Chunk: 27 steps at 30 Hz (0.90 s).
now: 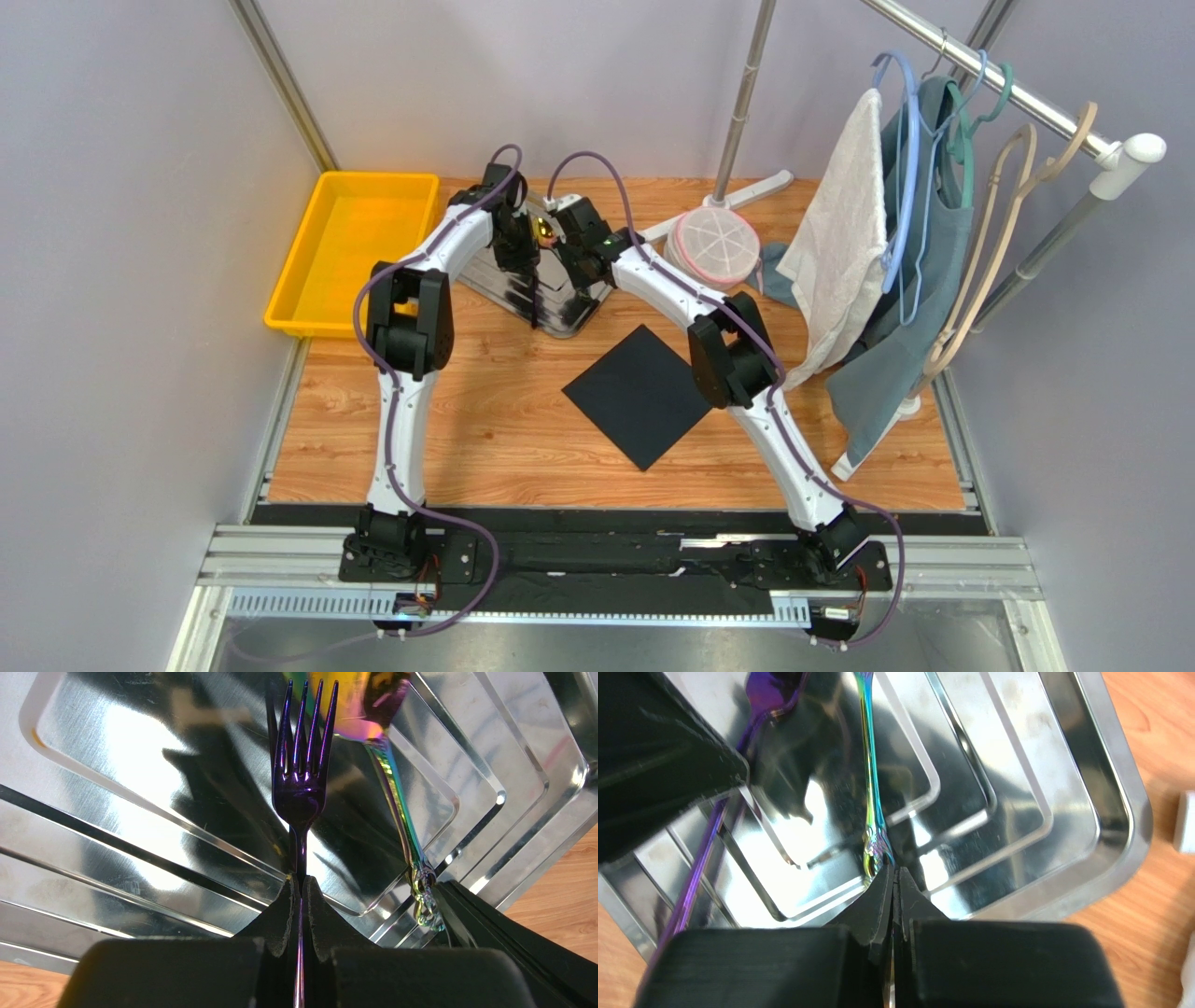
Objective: Place the utensils on the paper napkin and roll it up
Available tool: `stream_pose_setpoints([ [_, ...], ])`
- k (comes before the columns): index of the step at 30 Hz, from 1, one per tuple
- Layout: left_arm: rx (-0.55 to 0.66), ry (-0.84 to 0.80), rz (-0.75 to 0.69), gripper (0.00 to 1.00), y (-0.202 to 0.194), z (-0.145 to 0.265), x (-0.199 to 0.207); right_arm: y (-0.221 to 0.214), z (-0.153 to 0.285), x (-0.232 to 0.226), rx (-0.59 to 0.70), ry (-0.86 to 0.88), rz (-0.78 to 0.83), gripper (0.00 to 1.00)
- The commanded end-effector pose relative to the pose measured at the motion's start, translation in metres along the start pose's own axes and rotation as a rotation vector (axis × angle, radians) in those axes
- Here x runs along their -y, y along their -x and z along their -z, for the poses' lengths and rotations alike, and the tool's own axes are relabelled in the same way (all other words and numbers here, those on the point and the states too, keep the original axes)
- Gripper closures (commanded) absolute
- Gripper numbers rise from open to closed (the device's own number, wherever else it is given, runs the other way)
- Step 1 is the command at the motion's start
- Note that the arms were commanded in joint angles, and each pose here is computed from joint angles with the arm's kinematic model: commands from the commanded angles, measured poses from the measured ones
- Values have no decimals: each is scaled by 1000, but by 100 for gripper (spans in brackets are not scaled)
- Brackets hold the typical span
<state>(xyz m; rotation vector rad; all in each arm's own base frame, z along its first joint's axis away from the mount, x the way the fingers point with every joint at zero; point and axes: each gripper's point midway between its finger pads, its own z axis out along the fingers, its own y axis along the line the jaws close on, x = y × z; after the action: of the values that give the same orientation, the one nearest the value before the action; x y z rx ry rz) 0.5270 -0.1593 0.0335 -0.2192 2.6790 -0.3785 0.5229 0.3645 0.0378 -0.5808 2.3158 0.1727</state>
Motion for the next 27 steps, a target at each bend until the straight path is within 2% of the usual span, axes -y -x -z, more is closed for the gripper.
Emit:
stream_pose_setpoints([
  [1, 73, -46, -4, 100, 22, 34, 15, 49, 38, 13, 127, 1, -22, 100],
  [5, 79, -61, 3, 100, 24, 38, 19, 64, 49, 5, 153, 78, -44, 100],
  [6, 86, -71, 4, 100, 25, 40, 21, 65, 48, 4, 153, 87, -52, 94],
  [8, 85, -78, 5, 100, 24, 42, 22, 65, 44, -3, 151, 119, -58, 69],
  [11, 93, -78, 3, 100, 24, 44, 22, 63, 33, -6, 162, 127, -85, 58],
  [18, 89, -78, 10, 100, 24, 47, 19, 60, 2, -10, 178, 124, -111, 59],
  [24, 81, -74, 17, 100, 22, 45, 17, 43, -8, -12, 132, 121, -99, 66],
  [27, 71, -81, 31, 100, 20, 43, 19, 26, -9, -12, 69, 117, -87, 69],
])
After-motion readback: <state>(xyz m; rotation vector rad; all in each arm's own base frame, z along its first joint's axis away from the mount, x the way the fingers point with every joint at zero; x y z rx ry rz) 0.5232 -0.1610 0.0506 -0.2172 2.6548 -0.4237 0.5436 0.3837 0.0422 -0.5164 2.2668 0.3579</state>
